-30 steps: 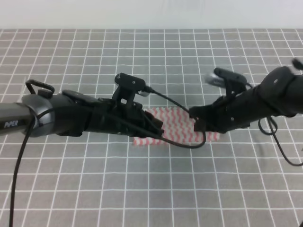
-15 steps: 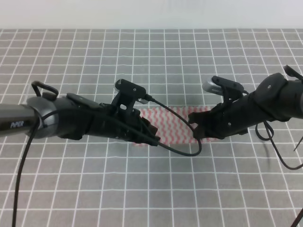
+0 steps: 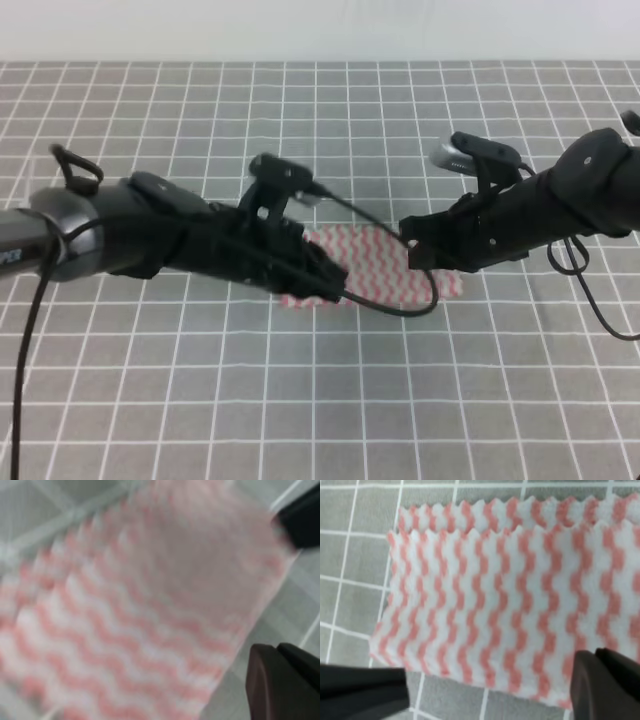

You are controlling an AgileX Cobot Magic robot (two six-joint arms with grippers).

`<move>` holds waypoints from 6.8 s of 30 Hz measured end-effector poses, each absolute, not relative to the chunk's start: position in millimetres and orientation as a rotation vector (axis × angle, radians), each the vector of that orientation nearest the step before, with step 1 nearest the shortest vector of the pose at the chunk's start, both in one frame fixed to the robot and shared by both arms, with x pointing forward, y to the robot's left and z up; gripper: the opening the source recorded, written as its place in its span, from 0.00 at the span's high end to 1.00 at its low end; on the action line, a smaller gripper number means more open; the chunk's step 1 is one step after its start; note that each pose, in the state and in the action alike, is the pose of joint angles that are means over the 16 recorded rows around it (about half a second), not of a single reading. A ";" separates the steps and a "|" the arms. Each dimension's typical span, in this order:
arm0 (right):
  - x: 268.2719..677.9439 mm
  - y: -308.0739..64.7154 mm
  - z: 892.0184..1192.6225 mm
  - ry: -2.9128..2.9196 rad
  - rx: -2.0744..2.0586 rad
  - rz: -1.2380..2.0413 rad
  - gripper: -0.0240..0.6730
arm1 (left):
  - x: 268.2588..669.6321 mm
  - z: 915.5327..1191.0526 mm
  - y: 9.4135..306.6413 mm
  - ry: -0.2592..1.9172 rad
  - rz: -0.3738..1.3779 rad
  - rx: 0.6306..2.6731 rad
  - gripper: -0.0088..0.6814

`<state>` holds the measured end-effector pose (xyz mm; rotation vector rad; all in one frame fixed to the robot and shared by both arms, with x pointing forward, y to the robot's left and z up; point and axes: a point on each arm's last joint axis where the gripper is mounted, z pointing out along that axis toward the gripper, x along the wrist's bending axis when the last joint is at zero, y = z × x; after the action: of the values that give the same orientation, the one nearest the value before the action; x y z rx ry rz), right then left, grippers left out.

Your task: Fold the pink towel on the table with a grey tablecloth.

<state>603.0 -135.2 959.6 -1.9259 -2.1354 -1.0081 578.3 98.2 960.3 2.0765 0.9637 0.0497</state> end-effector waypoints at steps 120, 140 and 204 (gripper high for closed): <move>636.9 -165.2 939.1 -2.105 -2.027 -0.896 0.52 | 618.0 926.4 126.1 1.243 -0.153 1.932 0.99; 636.4 -163.3 937.3 -2.050 -2.028 -0.896 0.68 | 618.1 926.2 126.1 1.244 -0.153 1.932 0.99; 637.8 -106.4 969.9 -2.008 -1.858 -1.097 0.98 | 623.8 949.5 158.1 1.131 -0.228 1.847 0.99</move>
<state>637.8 -106.4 969.9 -1.8583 -2.0082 -1.0972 623.8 158.1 949.5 1.8475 1.1314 -0.2275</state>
